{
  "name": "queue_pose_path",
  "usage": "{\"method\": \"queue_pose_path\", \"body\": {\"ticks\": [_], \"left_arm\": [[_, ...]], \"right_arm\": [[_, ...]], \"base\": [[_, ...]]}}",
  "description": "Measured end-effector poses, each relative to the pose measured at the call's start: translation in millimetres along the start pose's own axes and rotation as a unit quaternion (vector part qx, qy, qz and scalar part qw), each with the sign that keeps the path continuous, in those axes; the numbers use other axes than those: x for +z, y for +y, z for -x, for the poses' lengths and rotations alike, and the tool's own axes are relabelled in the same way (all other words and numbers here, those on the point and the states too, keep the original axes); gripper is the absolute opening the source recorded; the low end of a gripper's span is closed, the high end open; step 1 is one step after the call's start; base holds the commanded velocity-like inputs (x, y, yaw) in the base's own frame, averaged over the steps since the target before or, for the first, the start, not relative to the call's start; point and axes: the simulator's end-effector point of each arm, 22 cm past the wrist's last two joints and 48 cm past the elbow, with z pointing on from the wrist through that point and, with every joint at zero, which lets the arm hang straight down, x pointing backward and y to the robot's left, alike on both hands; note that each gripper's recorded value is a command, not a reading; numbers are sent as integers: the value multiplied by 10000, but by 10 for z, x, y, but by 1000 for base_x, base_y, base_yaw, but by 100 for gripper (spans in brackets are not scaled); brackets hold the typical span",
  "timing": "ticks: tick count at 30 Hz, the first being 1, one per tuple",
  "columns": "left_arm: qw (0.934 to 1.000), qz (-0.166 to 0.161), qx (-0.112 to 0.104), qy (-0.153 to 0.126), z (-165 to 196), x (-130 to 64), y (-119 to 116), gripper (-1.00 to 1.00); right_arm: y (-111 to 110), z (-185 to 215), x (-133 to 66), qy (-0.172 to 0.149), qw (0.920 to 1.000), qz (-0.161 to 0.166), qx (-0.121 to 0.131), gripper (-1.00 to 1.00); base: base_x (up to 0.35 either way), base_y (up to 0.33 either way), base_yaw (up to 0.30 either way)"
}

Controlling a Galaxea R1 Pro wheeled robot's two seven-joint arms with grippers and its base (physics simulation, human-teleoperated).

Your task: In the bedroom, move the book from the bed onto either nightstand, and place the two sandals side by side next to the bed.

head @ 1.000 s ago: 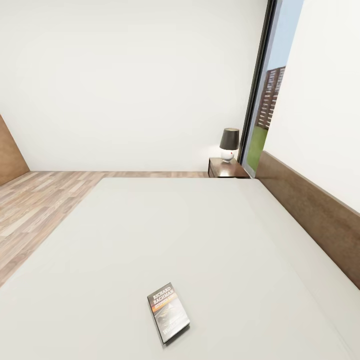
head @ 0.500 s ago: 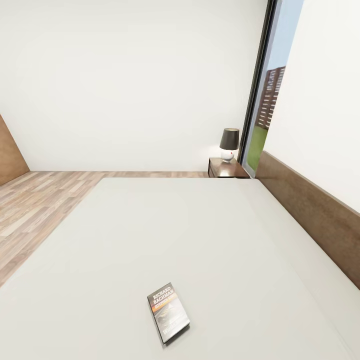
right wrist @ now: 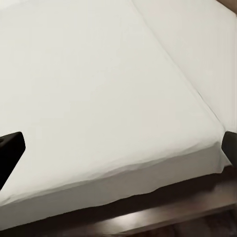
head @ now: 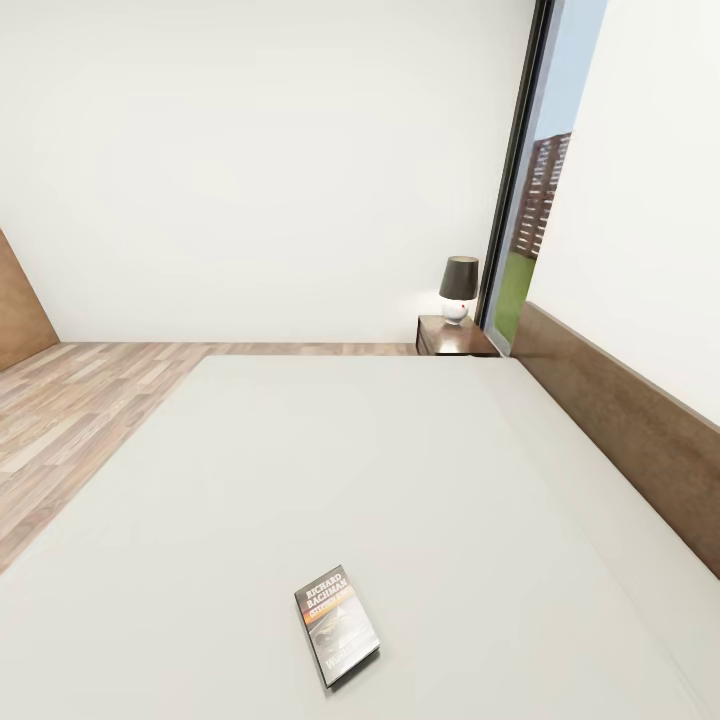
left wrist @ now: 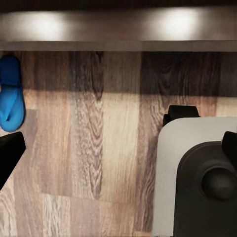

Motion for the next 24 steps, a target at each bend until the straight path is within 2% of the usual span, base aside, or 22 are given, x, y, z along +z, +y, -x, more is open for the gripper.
{"method": "queue_pose_path", "body": {"ticks": [2, 5, 6, 9, 11, 12, 13, 15, 18, 21, 24], "left_arm": [[9999, 116, -10, -54, 23, 1, 167, 100], [9990, 427, -85, -132, 48, -16, 592, 100], [9990, 425, -70, -132, 48, -16, 595, 100], [9957, 861, -322, -66, -132, -112, 1122, 100], [9908, 1222, -574, 29, -344, -229, 1507, 100], [9910, 1220, -553, 34, -347, -230, 1510, 100], [9870, 1432, -724, 79, -461, -304, 1714, 100], [9762, 1899, -1030, 185, -713, -492, 2143, 100], [9536, 2624, -1445, 313, -1070, -854, 2815, 100], [9258, 3323, -1778, 306, -1268, -1275, 3535, 100], [8929, 4003, -2055, 164, -1280, -1723, 4253, 100]], "right_arm": [[-8, -43, 1, 88, 10000, -17, 3, 100], [-23, -114, 2, 247, 9997, -43, -1, 100], [-23, -115, 2, 249, 9997, -43, -1, 100], [-35, -172, 7, 363, 9993, -61, -73, 100], [-52, -214, 15, 406, 9990, -89, -133, 100], [-52, -215, 15, 407, 9990, -90, -134, 100], [-66, -236, 20, 422, 9989, -117, -153, 100], [-102, -291, 34, 447, 9987, -192, -148, 100], [-123, -387, 114, 506, 9984, -236, -100, 100], [-97, -460, 250, 601, 9980, -176, -111, 100], [-79, -513, 364, 679, 9975, -137, -130, 100]], "base": [[0, 0, 0], [0, 0, 0], [0, 0, 0], [0, 0, 0], [0, 0, 0], [0, 0, 0], [0, 0, 0], [0, 0, 0], [0, 0, 0], [0, 0, 0], [0, 0, 0]]}}
